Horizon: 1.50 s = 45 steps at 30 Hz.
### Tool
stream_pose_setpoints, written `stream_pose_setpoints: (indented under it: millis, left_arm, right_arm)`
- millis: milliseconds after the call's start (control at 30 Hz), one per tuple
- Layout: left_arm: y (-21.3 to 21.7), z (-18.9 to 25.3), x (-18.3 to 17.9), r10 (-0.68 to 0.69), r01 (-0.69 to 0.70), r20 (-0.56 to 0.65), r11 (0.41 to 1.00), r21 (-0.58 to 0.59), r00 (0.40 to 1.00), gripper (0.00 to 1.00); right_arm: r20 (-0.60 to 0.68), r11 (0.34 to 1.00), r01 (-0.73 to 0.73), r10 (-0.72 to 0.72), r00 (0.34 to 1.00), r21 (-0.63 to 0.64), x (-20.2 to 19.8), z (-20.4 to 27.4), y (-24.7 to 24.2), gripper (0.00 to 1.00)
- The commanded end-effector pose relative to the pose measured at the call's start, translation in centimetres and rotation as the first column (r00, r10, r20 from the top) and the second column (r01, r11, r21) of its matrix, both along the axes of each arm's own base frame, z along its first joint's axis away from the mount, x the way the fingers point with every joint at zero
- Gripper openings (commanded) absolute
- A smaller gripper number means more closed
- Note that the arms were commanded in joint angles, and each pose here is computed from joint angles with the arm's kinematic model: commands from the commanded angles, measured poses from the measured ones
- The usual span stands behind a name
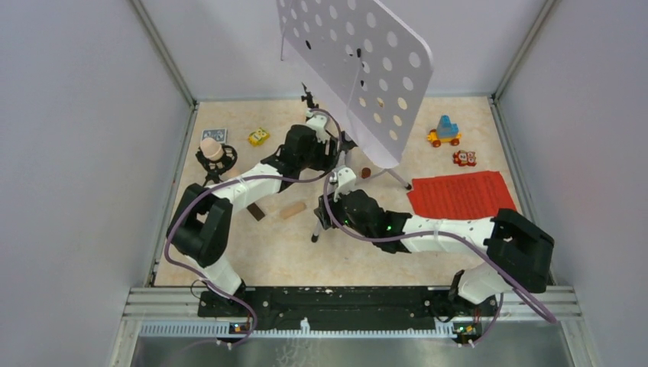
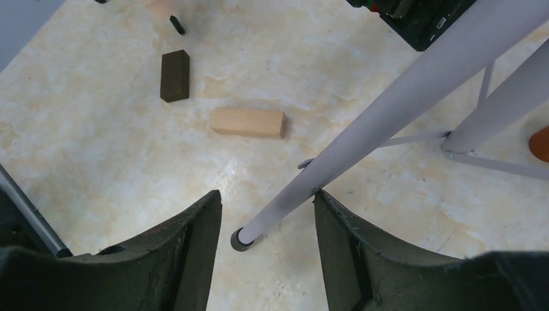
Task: Pack up the instrument practice props
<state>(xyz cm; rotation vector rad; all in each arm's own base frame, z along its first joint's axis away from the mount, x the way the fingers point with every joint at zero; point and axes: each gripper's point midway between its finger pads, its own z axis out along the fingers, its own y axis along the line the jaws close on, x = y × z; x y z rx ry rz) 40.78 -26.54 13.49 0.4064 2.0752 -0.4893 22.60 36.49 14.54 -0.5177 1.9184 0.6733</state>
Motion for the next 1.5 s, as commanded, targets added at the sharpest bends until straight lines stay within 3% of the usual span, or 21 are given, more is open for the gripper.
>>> stream_pose_setpoints:
  millis: [0,167,467,667,800,967,1100,1300,1467]
  left_arm:
    - [0.1,1.9,0.6,0.026,-0.026,0.052,1.0,-0.013,0.998,0.78]
    - [2.7,2.8,1.2,0.139,-0.14,0.063,0.99,0.0,0.988,0.82]
    - [6.0,8.1,-1.5,0.22,-0.209,0.133,0.974,-0.091,0.966,0.96]
    - [6.1,10.3,-5.5,0.157,-0.108,0.207,0.968,-0.228,0.966,0.99]
    - [4.6,13.2,-8.0,0.04,0.062,0.313,0.949,-0.309,0.949,0.99]
    - [2.5,14.3,-9.6,-0.091,0.218,0.371,0.923,-0.317,0.924,0.99]
    - [1.1,13.8,-11.0,-0.14,0.256,0.377,0.926,-0.279,0.916,0.99]
    - [-1.0,13.2,-11.4,-0.099,0.19,0.394,0.961,-0.2,0.914,0.99]
    - [-1.0,11.0,-10.3,-0.041,0.104,0.355,0.982,-0.159,0.934,0.99]
  right_arm:
    - [0.066,0.976,-0.095,0.084,0.994,0.196,-0.3,6.0,4.6,0.54]
    - [0.079,0.981,-0.105,0.093,0.993,0.165,-0.6,5.8,4.1,0.54]
    - [0.119,0.995,-0.042,0.031,0.992,0.087,-2.8,5.8,-5.1,0.58]
    - [0.016,0.973,0.175,-0.179,0.984,0.154,-0.9,4.5,-13.6,0.6]
    - [-0.107,0.934,0.296,-0.279,0.954,0.199,0.9,3.3,-17.7,0.61]
    - [-0.169,0.914,0.317,-0.281,0.945,0.252,4.1,4.2,-19.1,0.6]
    - [-0.082,0.92,0.274,-0.261,0.962,0.281,6.7,8.3,-18.7,0.6]
    - [-0.03,0.907,0.334,-0.338,0.941,0.258,10.3,11.2,-19.1,0.6]
    - [-0.081,0.898,0.372,-0.363,0.928,0.235,13.5,11.5,-18.4,0.59]
